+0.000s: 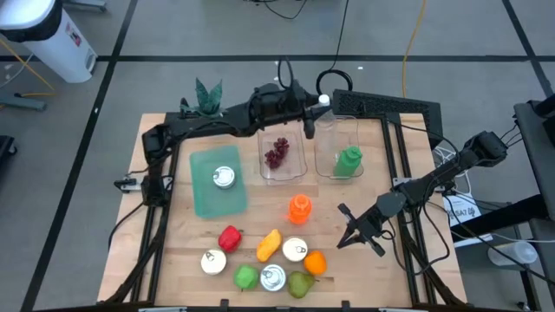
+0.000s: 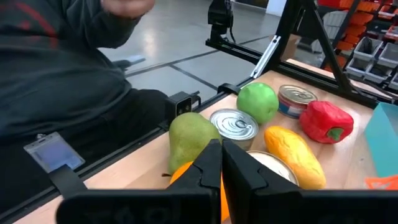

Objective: Pick & Place Food Item
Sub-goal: Put the transparent water bottle into the right transparent bin

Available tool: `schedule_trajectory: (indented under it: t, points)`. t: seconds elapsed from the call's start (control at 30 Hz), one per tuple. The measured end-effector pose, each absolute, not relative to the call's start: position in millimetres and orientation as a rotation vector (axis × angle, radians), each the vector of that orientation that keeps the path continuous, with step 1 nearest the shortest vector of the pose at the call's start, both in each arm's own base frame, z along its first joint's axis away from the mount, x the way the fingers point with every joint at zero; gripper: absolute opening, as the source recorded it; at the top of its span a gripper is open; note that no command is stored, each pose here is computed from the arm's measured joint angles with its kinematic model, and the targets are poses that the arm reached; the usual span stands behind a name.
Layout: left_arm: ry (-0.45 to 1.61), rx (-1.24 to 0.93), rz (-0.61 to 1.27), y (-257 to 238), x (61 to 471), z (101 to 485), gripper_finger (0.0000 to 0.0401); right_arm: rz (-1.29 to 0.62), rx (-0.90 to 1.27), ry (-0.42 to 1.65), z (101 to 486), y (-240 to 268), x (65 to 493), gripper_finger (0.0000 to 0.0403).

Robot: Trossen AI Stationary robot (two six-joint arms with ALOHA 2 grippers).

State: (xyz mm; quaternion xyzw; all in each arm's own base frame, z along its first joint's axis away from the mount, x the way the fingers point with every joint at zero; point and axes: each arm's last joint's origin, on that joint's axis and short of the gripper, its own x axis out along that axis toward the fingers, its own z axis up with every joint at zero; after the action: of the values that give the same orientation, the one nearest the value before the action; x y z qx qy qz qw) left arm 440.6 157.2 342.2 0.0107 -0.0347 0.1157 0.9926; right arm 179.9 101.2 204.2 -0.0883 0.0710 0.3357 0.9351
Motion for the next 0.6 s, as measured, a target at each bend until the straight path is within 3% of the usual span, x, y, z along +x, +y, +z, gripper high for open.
schedule_trajectory:
  t: [0.23, 0.6]
  points:
    - [-0.042, -0.024, 0.293, 163.0, 454.5, 314.9, 0.0132, 0.684, -0.179, 0.129, 205.7, 101.3, 180.1, 0.0002]
    - [-0.003, -0.037, 0.325, 158.2, 459.1, 306.2, 0.0132, 0.683, -0.192, 0.111, 207.0, 101.3, 180.4, 0.0002]
